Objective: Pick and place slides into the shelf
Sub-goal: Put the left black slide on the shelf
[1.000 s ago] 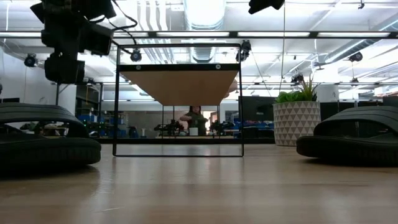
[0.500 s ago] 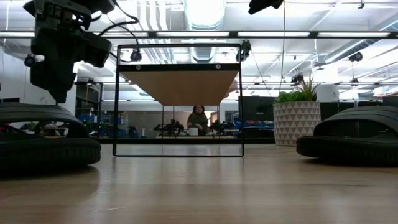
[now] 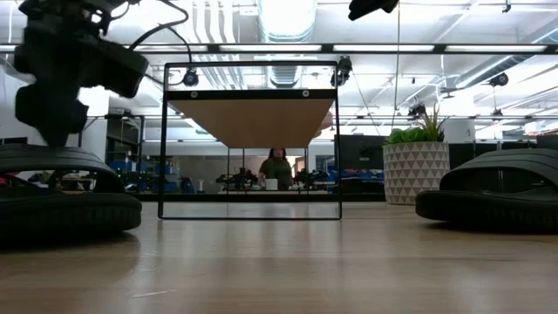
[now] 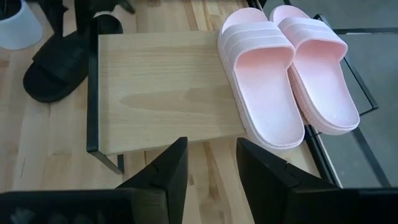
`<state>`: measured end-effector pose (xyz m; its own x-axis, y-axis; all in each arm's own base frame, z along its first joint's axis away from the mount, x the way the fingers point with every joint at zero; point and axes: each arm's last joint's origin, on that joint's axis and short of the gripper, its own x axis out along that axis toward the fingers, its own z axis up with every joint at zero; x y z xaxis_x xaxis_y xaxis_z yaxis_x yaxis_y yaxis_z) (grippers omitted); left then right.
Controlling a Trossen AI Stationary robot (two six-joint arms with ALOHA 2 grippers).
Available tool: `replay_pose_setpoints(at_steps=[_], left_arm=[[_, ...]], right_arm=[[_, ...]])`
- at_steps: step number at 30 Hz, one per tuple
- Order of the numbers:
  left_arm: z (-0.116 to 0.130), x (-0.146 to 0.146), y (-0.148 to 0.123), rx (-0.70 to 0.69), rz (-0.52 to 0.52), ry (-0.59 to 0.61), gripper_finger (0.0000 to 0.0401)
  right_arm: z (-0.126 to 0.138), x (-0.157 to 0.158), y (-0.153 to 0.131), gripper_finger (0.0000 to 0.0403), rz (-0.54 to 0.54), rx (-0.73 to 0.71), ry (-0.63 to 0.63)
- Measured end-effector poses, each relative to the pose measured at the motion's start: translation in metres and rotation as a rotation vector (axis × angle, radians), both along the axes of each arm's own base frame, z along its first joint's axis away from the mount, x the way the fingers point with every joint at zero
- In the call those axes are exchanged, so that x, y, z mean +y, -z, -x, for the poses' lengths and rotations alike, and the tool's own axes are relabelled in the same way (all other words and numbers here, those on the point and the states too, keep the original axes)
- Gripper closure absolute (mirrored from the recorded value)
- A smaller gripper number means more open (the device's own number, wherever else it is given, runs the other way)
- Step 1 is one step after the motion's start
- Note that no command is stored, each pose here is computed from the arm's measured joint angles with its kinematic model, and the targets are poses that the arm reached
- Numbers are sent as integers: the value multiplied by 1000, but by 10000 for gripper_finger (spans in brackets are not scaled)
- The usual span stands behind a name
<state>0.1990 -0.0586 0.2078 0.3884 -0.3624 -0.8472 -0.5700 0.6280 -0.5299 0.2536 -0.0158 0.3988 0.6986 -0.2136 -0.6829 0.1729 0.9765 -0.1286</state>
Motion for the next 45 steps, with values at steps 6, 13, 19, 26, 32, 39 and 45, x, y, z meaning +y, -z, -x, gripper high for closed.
replay_pose_setpoints(at_steps=[6,13,19,26,32,39,45], left_arm=[[-7,-7,17,88,-14,20,211],[-12,-11,23,103,21,49,212],[-18,-15,17,16,88,89,212],[-17,-15,26,35,68,108,212],[-15,-15,35,35,45,169,212],[-16,-15,29,-43,53,213,254],[-14,-15,34,-63,36,278,370]], right_arm=[[0,0,0,278,0,0,0],[0,0,0,278,0,1,0],[0,0,0,280,0,3,0],[0,0,1,281,0,8,0],[0,0,1,285,0,7,-1],[0,0,1,282,0,6,0],[0,0,1,282,0,7,-1]])
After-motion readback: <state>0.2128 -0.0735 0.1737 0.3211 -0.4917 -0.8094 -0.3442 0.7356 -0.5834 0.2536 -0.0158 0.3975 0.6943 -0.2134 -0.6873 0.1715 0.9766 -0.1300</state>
